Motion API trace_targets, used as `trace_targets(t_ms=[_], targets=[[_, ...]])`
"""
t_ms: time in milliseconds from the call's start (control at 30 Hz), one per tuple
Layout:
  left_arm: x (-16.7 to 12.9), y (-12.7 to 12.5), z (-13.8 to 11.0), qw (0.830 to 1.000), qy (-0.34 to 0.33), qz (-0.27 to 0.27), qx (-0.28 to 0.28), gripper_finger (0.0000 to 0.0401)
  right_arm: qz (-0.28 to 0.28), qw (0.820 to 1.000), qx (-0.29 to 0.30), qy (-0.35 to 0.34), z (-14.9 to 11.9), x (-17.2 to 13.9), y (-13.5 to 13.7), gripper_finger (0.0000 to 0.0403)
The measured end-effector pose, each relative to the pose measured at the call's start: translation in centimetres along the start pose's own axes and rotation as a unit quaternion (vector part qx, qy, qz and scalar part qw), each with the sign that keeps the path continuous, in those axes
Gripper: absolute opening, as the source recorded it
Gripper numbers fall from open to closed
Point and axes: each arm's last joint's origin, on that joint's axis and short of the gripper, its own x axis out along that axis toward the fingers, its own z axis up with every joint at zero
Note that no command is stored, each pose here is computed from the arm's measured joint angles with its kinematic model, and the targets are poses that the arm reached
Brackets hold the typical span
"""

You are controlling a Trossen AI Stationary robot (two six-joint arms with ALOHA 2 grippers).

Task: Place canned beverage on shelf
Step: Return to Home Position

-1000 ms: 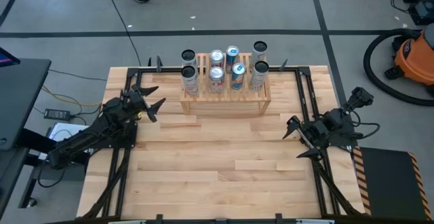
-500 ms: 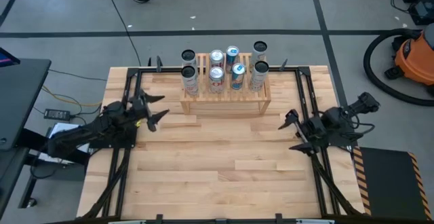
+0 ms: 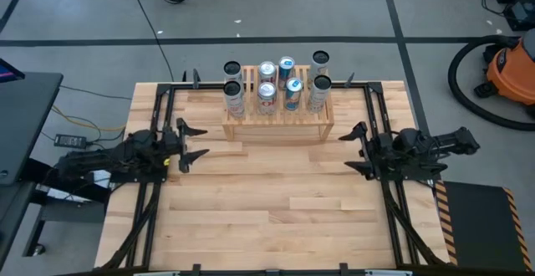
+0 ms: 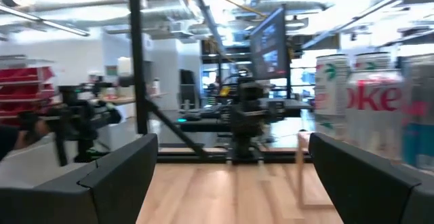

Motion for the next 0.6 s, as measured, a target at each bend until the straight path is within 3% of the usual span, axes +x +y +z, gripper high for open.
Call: trace_targets(t_ms=[333,600], targets=[[0.0,-0.5,0.0,1.000,-0.001,-0.024,-0.002,0.0314,-0.066,0.998,-0.019,-0.001,0.0,0.0,-1.3,0.0393],[0.0,-0.5,0.0,1.000,-0.001,-0.023,-0.002,0.0314,-0.060,0.998,-0.017,-0.001,0.0,0.0,-1.2,0.0393]])
